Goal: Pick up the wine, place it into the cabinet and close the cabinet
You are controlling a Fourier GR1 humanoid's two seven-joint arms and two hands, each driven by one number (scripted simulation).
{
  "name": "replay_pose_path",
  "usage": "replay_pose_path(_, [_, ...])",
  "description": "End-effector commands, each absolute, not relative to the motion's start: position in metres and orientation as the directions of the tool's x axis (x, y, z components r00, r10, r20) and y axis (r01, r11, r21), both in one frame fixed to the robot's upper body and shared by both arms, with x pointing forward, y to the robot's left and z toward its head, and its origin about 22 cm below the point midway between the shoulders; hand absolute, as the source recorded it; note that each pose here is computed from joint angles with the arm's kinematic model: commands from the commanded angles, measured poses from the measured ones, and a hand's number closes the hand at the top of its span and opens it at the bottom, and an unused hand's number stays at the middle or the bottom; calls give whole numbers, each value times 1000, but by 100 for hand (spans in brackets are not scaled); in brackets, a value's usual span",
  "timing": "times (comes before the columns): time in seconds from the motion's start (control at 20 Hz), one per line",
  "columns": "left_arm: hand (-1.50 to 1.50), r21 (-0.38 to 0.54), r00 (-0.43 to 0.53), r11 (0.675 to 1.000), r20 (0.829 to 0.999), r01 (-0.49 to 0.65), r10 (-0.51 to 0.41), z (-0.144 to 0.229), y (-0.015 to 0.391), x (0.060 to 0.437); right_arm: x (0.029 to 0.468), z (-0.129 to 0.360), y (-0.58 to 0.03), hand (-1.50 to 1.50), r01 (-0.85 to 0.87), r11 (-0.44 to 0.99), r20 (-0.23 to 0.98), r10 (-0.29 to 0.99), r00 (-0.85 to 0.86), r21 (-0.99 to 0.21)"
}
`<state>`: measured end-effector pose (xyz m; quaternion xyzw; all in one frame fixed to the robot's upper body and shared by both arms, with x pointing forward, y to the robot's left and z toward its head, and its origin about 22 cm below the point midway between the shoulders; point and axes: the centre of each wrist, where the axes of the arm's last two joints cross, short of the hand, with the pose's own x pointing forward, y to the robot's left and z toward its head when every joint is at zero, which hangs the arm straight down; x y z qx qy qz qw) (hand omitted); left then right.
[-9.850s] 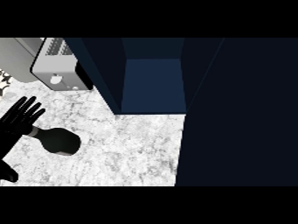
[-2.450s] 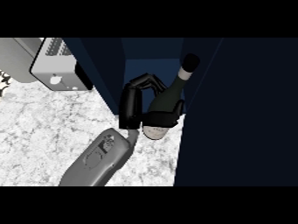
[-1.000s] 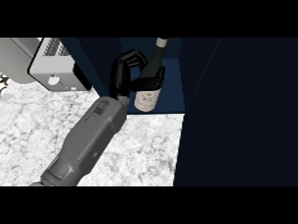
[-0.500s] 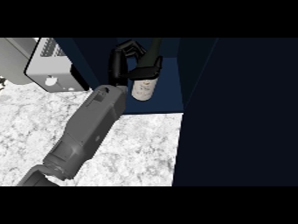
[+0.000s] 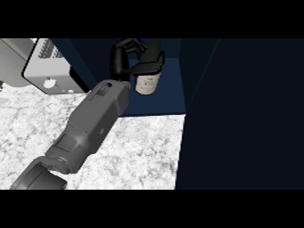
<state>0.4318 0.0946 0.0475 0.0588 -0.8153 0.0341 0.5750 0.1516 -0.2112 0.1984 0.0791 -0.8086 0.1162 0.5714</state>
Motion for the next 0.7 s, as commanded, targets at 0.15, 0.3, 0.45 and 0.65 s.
replay_pose_path(0.15, [150, -127, -284, 975, 956, -181, 72, 49, 97, 436, 137, 200, -216, -150, -303, 950, 926, -52, -373, -69])
replay_pose_path(0.3, [150, -143, -285, 976, 954, -162, 93, 52, 102, 439, 138, 202, -206, -150, -303, 951, 932, -60, -358, -55])
replay_pose_path(0.45, [150, -154, -269, 972, 958, -176, 103, 43, 99, 435, 135, 201, -208, -150, -308, 950, 932, -60, -358, -57])
replay_pose_path(0.65, [150, -121, -272, 976, 960, -181, 68, 48, 109, 440, 139, 200, -205, -150, -316, 946, 931, -56, -359, -65])
